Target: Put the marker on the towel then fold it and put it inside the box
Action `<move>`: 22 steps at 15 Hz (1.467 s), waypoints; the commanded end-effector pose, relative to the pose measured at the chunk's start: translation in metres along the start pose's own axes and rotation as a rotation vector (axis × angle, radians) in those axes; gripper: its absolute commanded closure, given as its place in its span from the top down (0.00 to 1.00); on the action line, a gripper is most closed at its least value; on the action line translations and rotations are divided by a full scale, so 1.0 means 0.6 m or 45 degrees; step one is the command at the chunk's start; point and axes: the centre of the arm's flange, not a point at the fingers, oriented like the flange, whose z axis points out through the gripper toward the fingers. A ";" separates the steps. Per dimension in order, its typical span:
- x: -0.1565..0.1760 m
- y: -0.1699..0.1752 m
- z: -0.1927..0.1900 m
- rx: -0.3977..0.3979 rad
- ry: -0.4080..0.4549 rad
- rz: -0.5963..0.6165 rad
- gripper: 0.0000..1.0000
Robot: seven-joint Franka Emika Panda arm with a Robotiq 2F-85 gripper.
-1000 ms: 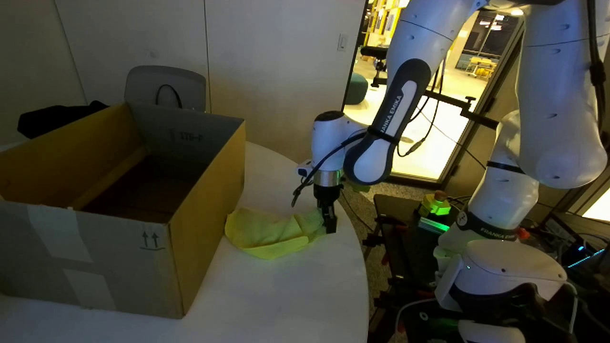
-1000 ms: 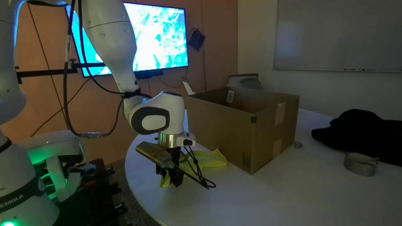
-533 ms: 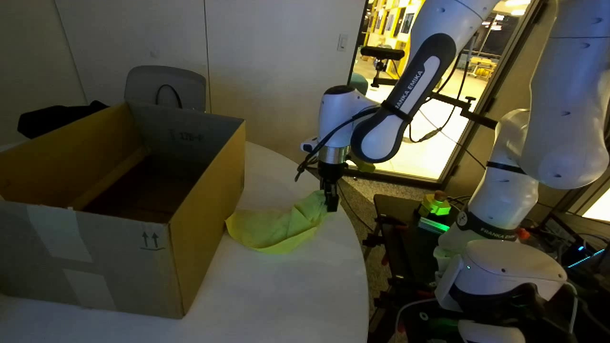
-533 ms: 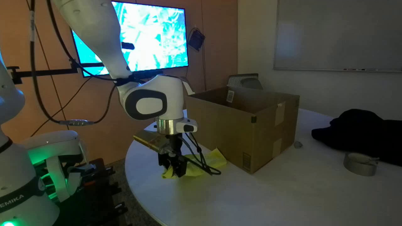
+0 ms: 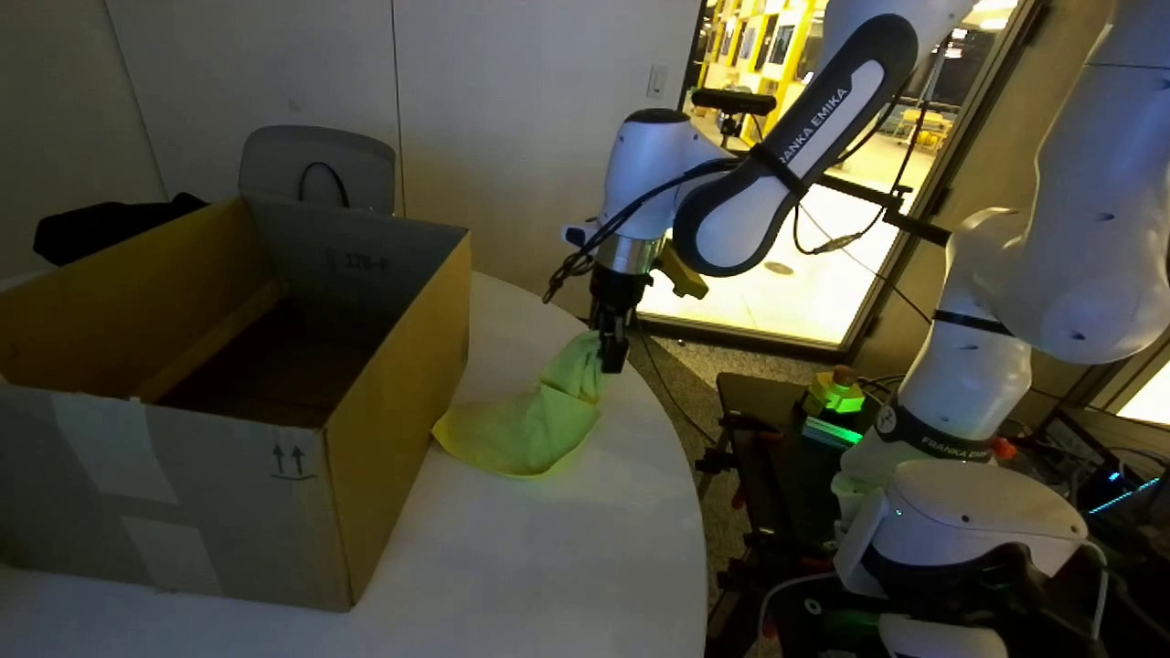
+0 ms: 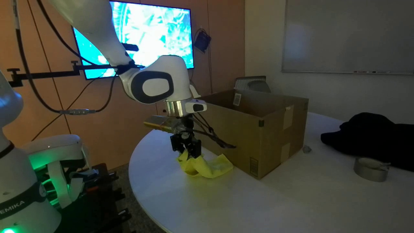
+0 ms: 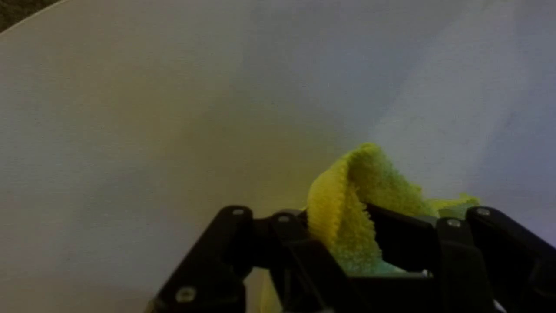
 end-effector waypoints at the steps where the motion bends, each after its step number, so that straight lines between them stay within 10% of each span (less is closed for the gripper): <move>1: 0.065 -0.020 -0.015 0.005 0.066 -0.060 0.01; 7: 0.170 -0.082 0.010 0.050 0.024 -0.262 0.01; 22: 0.281 -0.220 0.151 0.210 -0.477 -0.714 0.01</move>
